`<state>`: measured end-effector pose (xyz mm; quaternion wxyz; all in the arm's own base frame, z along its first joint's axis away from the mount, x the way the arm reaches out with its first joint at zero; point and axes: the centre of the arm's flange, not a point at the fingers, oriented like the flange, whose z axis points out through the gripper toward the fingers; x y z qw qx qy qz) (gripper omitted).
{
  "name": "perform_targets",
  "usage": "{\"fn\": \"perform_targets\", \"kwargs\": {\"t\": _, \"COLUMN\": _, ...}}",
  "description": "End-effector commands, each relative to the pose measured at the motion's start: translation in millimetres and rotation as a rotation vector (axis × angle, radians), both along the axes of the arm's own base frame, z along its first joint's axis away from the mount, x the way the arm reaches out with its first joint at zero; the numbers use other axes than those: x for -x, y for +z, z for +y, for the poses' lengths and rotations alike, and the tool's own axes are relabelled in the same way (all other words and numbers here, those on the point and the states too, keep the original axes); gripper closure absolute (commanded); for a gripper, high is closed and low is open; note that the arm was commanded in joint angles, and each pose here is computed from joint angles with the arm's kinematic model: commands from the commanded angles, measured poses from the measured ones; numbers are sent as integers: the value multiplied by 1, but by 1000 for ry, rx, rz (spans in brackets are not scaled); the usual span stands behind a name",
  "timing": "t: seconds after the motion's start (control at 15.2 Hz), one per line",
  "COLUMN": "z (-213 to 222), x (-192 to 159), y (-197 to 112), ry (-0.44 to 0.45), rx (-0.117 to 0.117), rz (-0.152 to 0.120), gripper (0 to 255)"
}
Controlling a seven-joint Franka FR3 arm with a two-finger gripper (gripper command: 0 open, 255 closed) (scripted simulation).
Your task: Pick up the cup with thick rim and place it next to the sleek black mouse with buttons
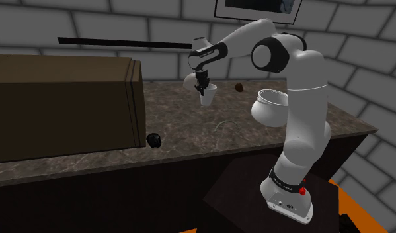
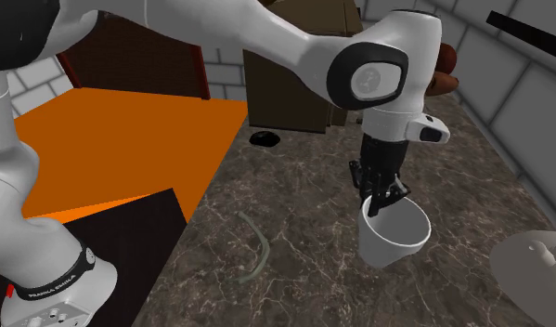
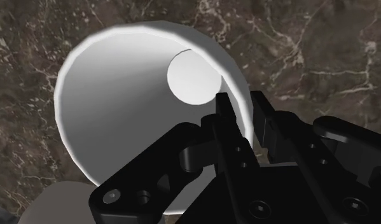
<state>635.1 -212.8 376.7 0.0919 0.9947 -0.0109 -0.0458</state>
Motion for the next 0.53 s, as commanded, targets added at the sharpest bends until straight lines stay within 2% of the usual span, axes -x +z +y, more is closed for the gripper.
{"fn": "perform_targets", "kwargs": {"t": 0.0, "z": 0, "x": 0, "y": 11, "ry": 0, "rx": 0, "rz": 0, "gripper": 255}}
{"fn": "perform_targets", "kwargs": {"t": 0.46, "z": 0, "x": 0, "y": 48, "ry": 0, "rx": 0, "rz": 0, "gripper": 255}}
